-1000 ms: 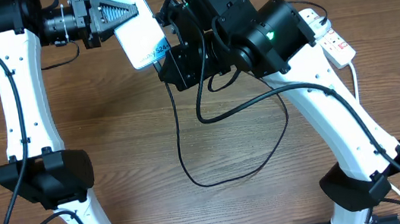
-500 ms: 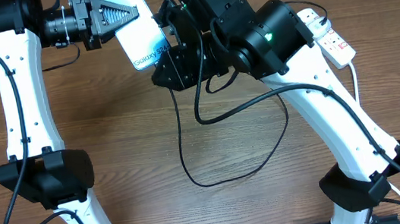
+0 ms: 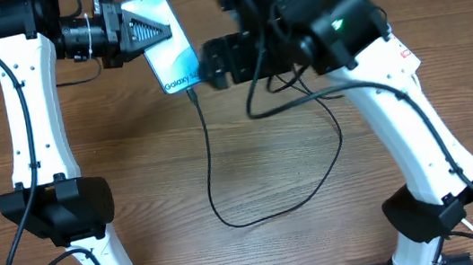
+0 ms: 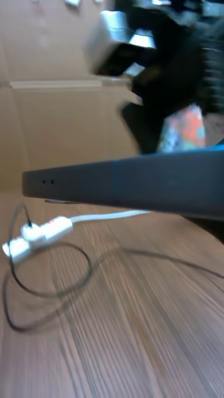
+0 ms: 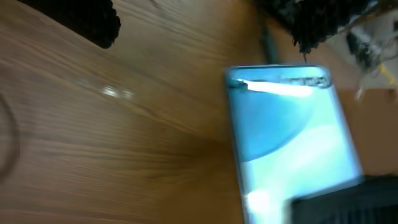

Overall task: Plug charger to phone and switch on socket
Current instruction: 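Open the right gripper and move it toward the power strip, then lower the phone flat onto the table with the left gripper and release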

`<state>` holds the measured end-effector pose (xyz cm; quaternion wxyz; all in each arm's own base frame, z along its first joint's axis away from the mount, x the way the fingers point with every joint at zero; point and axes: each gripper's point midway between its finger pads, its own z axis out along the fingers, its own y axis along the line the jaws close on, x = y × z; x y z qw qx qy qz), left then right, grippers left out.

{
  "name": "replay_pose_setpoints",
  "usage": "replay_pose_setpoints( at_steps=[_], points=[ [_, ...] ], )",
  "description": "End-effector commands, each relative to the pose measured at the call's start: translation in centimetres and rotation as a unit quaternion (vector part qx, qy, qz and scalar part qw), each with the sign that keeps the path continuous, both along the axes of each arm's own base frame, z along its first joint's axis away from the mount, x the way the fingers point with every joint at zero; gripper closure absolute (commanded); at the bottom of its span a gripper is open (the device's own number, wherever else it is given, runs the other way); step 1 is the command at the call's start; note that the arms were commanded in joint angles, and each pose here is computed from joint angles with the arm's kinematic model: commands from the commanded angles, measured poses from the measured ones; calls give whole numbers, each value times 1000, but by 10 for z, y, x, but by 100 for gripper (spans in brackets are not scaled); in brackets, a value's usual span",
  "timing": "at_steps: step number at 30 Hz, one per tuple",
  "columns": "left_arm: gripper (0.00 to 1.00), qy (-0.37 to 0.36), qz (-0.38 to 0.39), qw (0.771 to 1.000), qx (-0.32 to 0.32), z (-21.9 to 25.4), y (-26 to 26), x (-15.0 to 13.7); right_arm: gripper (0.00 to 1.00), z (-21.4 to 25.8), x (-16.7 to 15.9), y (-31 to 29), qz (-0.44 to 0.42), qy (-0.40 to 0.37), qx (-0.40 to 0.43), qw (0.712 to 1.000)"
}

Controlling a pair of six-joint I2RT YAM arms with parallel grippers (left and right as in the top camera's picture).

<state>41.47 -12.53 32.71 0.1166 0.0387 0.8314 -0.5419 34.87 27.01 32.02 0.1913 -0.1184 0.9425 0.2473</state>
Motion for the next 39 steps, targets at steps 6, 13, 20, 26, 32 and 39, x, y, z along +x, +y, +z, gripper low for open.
replay_pose_setpoints(
  at_steps=[6, 13, 20, 26, 32, 39],
  points=[
    [96, -77, -56, 995, 40, -6, -12, -11, 0, -10, 41, -106, -150, 23, -52, 987],
    [96, -90, -103, 990, 33, -4, -47, -24, 0, -17, 59, -196, -256, 52, -58, 963],
    [96, -105, -160, 981, 30, -4, -86, -44, 0, -31, 61, -234, -299, 83, -66, 948],
    [96, -106, -177, 978, 29, -5, -99, -52, 0, -50, 63, -238, -300, 112, -75, 945],
    [96, -107, -178, 977, 56, -15, -95, -50, 0, -68, 69, -238, -299, 134, -84, 941],
    [96, -59, -158, 979, 118, -65, -86, -34, 0, -78, 73, -239, -302, 145, -89, 938]
  ],
)
